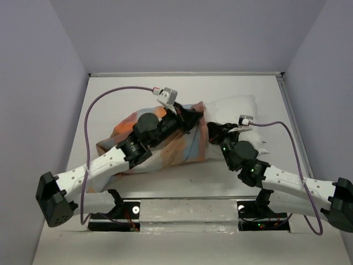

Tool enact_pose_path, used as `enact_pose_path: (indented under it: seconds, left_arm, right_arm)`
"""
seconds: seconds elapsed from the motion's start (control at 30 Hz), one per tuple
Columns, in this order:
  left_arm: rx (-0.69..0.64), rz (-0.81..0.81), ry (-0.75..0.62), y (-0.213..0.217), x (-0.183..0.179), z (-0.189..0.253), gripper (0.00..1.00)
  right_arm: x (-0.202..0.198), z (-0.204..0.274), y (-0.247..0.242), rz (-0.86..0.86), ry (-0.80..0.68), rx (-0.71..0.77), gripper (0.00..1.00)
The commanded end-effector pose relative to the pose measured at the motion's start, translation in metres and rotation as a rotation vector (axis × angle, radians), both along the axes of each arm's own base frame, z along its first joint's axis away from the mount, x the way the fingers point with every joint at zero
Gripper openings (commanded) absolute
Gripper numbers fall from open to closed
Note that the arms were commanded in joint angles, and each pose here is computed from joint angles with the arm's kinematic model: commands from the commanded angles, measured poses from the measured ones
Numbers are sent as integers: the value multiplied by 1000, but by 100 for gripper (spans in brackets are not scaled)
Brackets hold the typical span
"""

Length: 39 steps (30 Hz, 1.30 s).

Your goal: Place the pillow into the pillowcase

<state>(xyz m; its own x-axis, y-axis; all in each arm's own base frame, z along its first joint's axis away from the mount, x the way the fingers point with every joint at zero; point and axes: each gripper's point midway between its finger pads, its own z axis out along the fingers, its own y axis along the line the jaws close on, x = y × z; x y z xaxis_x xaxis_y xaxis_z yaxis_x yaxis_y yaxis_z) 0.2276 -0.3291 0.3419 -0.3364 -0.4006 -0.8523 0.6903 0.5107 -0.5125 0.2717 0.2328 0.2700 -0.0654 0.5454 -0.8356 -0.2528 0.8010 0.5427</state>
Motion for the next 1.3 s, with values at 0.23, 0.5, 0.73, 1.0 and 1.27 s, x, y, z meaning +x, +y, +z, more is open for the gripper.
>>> enact_pose_path:
  seconds: [0.23, 0.5, 0.73, 1.0, 1.27]
  left_arm:
    - [9, -127, -121, -50, 2, 46, 0]
    - [39, 53, 193, 50, -42, -79, 65]
    - [32, 113, 89, 82, -47, -12, 92]
    - [394, 257, 14, 30, 23, -28, 86]
    - [855, 421, -61, 11, 96, -78, 82]
  right_arm:
    - [0, -56, 32, 82, 147, -21, 0]
    - [-23, -68, 83, 364, 218, -126, 49]
    - [-47, -63, 38, 422, 312, -372, 79]
    - [-6, -22, -43, 236, 310, -306, 12]
    - [8, -19, -47, 230, 318, -286, 0]
